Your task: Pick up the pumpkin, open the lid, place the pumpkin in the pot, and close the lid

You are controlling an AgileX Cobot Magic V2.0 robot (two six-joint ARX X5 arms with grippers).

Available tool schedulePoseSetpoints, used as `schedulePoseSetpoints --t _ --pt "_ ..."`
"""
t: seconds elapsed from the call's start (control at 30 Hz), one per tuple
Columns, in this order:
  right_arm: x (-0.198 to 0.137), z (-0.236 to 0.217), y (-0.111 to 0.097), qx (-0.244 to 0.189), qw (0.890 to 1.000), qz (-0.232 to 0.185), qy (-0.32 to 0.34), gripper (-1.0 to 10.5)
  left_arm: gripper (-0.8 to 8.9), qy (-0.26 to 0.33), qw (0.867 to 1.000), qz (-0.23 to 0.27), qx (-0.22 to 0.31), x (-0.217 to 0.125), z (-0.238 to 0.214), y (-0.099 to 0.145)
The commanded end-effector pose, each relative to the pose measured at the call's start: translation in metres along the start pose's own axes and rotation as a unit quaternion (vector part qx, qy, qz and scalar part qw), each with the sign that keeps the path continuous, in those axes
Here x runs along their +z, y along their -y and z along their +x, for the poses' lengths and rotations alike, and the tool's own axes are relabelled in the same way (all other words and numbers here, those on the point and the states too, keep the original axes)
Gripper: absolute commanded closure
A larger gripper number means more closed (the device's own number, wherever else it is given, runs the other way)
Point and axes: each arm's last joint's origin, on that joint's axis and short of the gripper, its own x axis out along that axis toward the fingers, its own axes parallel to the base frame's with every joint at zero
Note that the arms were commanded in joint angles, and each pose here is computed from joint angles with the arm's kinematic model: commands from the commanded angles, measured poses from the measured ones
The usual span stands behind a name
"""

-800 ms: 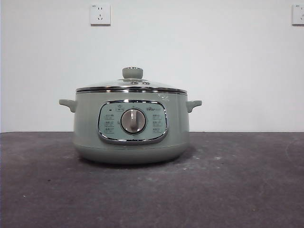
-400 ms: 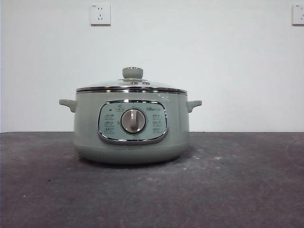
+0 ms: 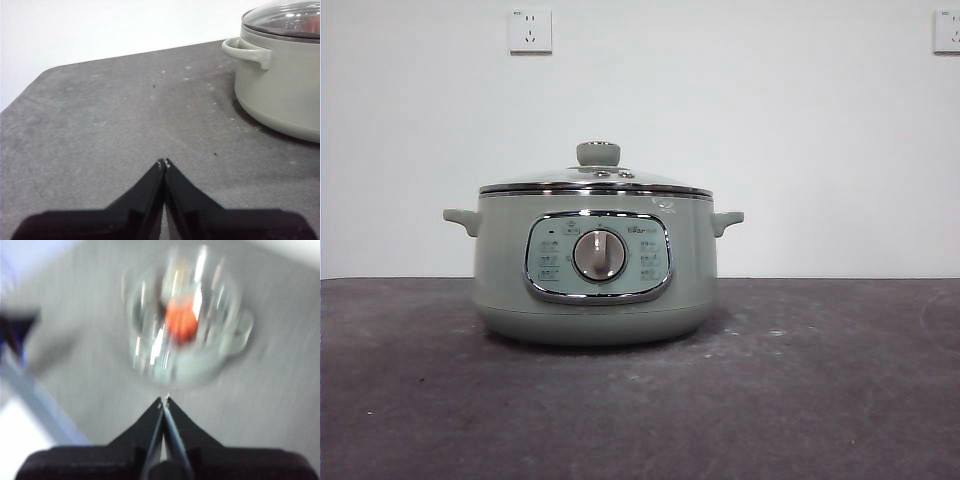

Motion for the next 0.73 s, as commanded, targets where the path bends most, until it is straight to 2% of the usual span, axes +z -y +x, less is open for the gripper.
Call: schedulePoseSetpoints --t 0.03,0.17,0.37,0.57,0.73 --pt "-0.002 -0.016 0.003 -0.005 0.995 -0.011 0.094 9.5 8.17 -0.008 1.000 -0.004 0.001 -0.005 0.001 0.000" --pt "-0.025 -0.022 0.009 -0.066 0.986 -0.015 0.153 9.5 8.17 -0.007 1.000 -0.004 0.001 -0.005 0.001 0.000" --pt "-0.081 0.002 0.018 -0.132 0.967 -0.034 0.215 9.5 8.17 -0.007 1.000 -0.004 0.001 -0.005 0.001 0.000" --pt "-0.148 0.038 0.023 -0.159 0.958 -0.039 0.236 9.5 8.17 -0.007 1.000 -0.004 0.001 -0.005 0.001 0.000" --pt "-0.200 0.066 0.024 -0.164 0.958 -0.033 0.232 9.5 8.17 -0.007 1.000 -0.004 0.001 -0.005 0.001 0.000"
